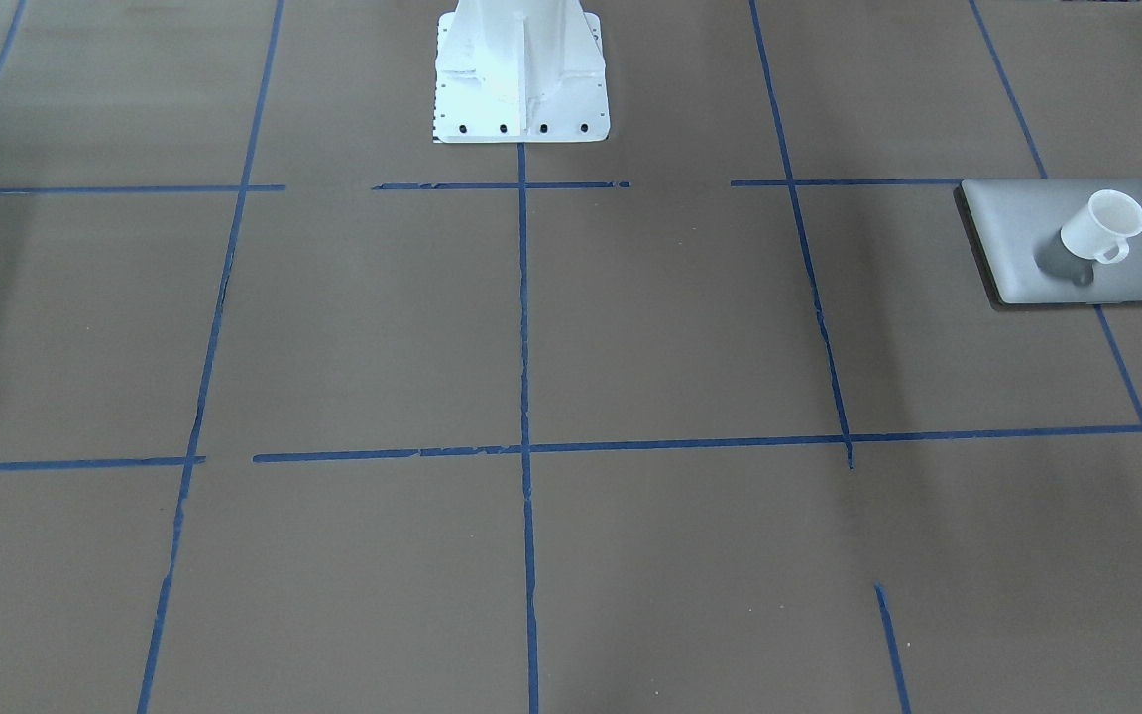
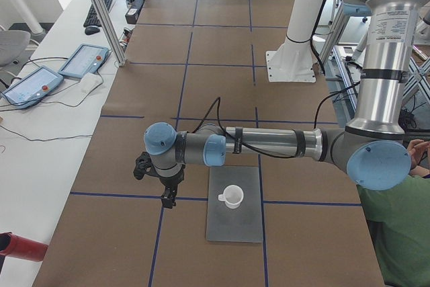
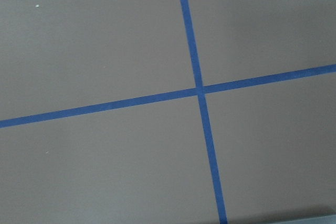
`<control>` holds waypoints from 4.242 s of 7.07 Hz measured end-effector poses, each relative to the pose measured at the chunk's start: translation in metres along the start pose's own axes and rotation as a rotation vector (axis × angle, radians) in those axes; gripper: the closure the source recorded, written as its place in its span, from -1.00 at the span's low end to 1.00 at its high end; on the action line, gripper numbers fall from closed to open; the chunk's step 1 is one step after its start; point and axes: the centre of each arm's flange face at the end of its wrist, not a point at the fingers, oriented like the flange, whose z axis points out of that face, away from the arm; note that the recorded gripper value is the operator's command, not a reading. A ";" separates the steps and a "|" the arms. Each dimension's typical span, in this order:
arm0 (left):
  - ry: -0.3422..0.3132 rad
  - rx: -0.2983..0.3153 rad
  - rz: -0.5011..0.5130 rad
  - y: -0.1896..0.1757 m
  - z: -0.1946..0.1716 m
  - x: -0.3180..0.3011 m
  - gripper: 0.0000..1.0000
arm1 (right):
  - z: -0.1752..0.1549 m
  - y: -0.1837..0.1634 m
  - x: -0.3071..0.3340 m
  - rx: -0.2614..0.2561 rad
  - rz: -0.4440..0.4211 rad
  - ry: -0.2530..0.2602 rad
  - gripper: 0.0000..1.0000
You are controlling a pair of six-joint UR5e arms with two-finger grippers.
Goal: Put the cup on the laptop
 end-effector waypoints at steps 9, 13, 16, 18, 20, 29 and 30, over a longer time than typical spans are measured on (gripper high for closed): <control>0.091 0.026 -0.157 0.044 -0.016 -0.014 -1.00 | 0.000 0.000 0.000 0.000 0.000 0.000 -1.00; 0.087 0.021 -0.202 0.040 -0.007 -0.007 -1.00 | 0.000 0.000 0.000 0.000 0.000 0.000 -1.00; 0.087 0.007 -0.205 0.039 0.009 0.003 -1.00 | 0.000 0.000 0.000 0.000 0.000 0.000 -1.00; 0.086 0.005 -0.209 0.041 0.011 0.002 -1.00 | 0.000 0.000 0.000 0.000 0.000 0.000 -1.00; 0.085 -0.002 -0.216 0.046 0.014 0.000 -1.00 | 0.000 0.000 0.000 0.000 0.000 0.000 -1.00; 0.087 -0.004 -0.222 0.049 0.015 -0.003 -1.00 | 0.000 0.000 0.000 0.000 0.000 0.000 -1.00; 0.087 -0.005 -0.223 0.049 0.016 -0.003 -1.00 | 0.000 0.000 0.000 0.000 0.000 0.000 -1.00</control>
